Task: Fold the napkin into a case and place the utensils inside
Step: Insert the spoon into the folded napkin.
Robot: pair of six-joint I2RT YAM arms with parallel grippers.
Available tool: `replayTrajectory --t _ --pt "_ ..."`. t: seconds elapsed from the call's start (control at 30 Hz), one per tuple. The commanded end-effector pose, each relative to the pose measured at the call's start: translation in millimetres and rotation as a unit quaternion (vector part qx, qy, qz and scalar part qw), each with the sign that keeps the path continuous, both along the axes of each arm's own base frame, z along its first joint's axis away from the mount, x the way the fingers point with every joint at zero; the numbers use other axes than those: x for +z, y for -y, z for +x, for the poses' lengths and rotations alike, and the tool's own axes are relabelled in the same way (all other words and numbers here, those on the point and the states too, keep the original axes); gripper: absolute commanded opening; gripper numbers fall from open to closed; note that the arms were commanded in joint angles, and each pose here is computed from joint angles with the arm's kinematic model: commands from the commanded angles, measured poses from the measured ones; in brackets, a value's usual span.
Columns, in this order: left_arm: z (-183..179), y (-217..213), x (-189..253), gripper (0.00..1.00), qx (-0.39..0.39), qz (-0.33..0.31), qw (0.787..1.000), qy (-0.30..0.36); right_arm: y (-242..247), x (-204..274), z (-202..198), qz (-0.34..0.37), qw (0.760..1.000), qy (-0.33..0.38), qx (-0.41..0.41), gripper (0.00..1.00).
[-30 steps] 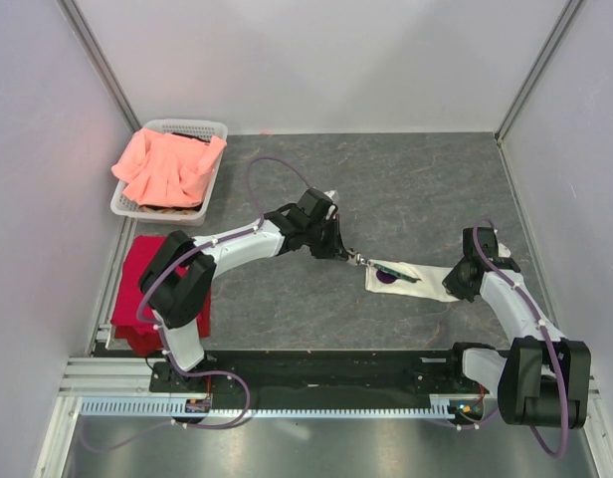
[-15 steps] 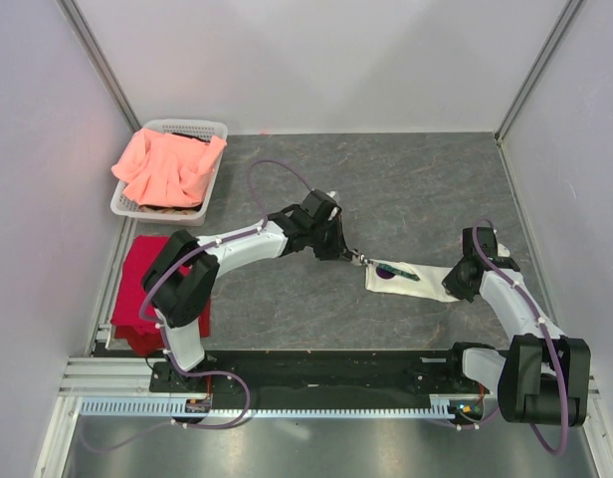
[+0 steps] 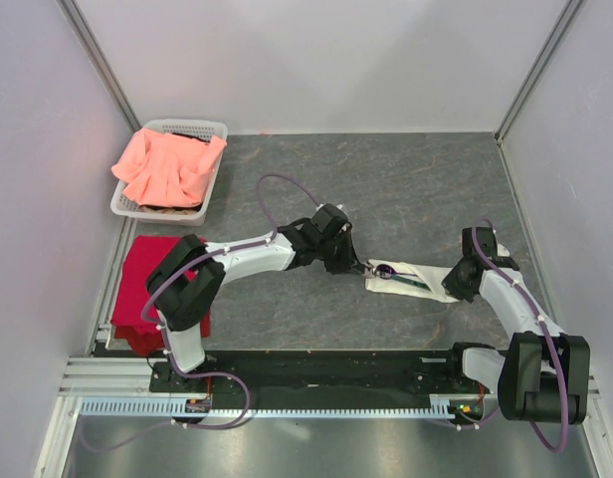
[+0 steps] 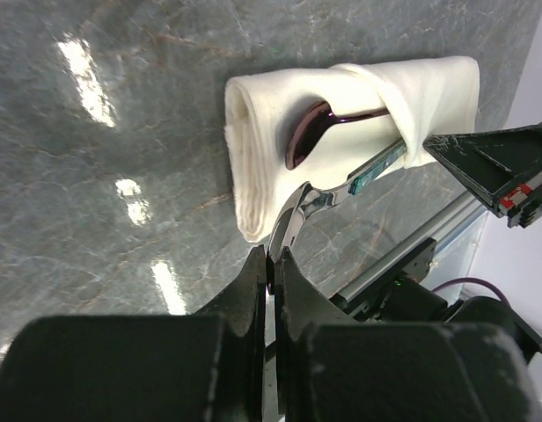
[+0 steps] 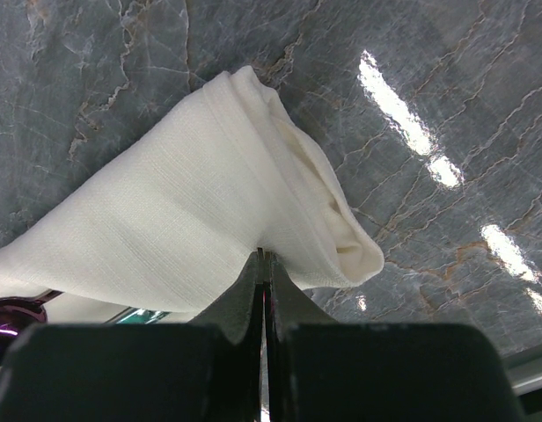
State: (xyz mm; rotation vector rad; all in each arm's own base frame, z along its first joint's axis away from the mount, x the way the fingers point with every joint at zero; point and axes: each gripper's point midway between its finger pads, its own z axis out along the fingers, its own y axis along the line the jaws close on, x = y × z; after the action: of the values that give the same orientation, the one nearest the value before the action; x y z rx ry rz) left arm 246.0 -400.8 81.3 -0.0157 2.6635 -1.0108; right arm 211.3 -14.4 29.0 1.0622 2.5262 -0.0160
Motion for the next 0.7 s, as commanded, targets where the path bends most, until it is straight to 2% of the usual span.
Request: replayTrajectory --t 0.0,0.2,0.67 --pt "3 14 2 0.02 0.045 -0.033 0.998 -0.011 2 -2 2 -0.001 1.000 0.001 -0.006 0.00" --pt "-2 13 -9 0.02 0.090 -0.044 0.995 -0.029 0 -1 2 0.004 1.000 0.002 -0.003 0.00" --pt "-3 32 -13 0.02 0.122 -0.061 0.990 -0.034 -2 -3 1 0.007 1.000 -0.001 0.002 0.00"
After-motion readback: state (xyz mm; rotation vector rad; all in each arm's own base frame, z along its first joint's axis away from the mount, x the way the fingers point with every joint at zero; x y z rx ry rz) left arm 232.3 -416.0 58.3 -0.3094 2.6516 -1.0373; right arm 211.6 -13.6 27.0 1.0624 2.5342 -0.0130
